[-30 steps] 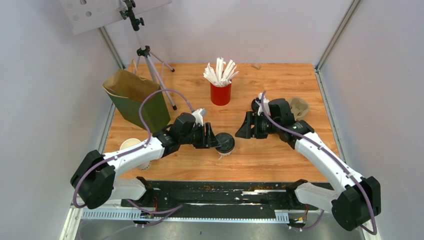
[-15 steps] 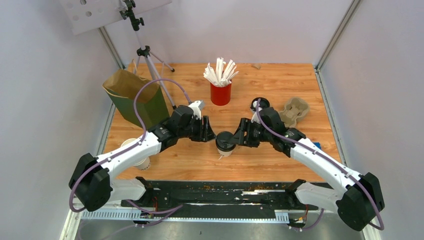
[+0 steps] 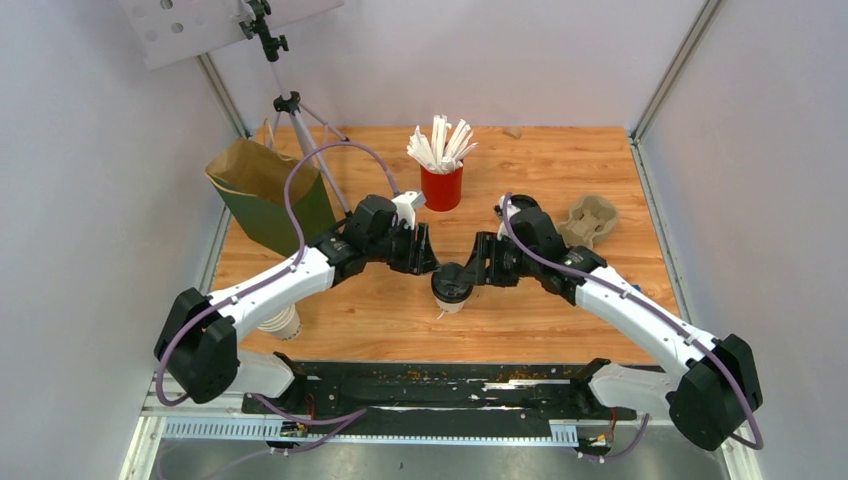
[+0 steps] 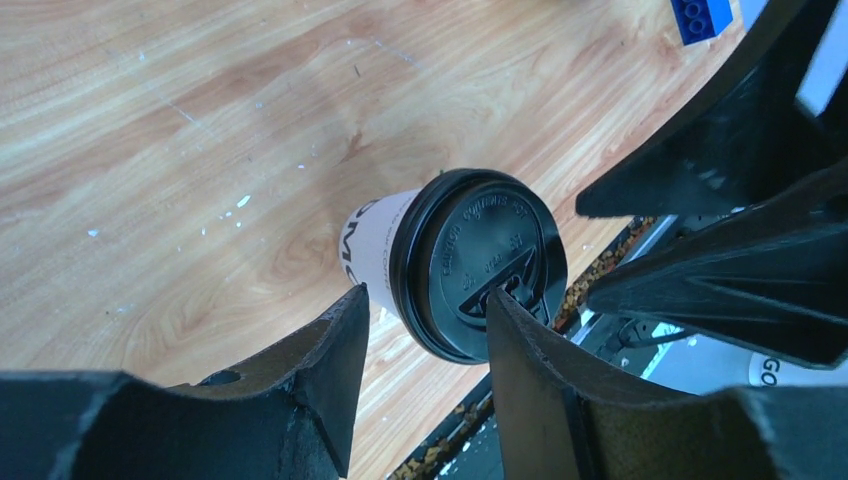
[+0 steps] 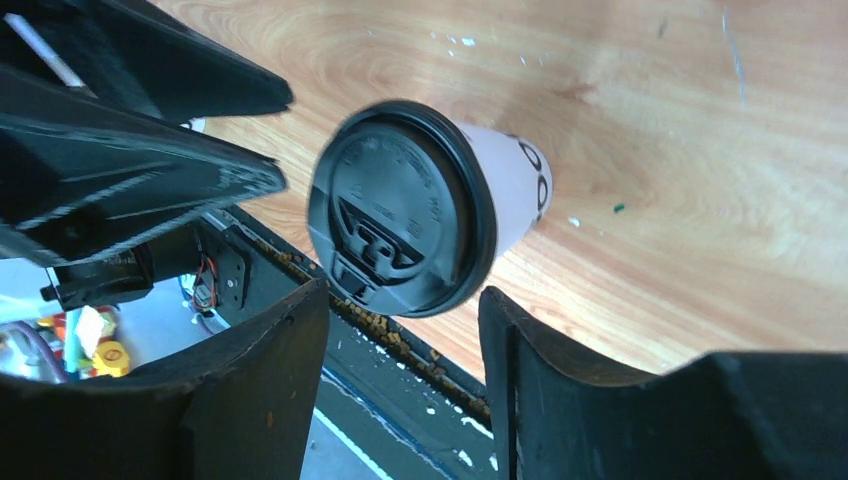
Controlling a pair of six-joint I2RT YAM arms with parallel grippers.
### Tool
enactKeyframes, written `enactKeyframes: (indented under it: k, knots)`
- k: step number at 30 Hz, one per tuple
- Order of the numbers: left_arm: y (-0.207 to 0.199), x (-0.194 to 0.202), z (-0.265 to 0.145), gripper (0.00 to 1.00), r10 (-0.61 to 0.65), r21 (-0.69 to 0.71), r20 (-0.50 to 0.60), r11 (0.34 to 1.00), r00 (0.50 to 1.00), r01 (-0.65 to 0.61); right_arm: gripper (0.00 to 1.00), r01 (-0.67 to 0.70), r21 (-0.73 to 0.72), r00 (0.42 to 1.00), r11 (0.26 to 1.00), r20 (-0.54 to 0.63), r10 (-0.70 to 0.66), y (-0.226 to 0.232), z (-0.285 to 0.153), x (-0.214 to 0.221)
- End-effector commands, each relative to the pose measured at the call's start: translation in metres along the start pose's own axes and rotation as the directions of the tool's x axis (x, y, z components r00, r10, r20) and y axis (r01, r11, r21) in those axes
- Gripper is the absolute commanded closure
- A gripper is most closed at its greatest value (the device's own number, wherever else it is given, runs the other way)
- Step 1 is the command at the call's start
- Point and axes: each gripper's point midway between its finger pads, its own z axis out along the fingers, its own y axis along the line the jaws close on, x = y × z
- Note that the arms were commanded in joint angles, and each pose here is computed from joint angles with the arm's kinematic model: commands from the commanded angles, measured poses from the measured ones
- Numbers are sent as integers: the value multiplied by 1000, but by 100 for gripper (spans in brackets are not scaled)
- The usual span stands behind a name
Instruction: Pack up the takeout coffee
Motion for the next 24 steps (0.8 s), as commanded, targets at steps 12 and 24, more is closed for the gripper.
enactKeyframes:
  k: [12, 24]
  knots:
    - [-32, 25, -15, 45, -228, 211, -1, 952, 974, 223, 65, 432, -209, 902, 877, 91, -423, 56, -8, -43]
    - [-30, 30, -7, 42, -376, 245, 4, 899, 927, 364, 78, 396, -229, 913, 889, -4, -408, 39, 30, -36]
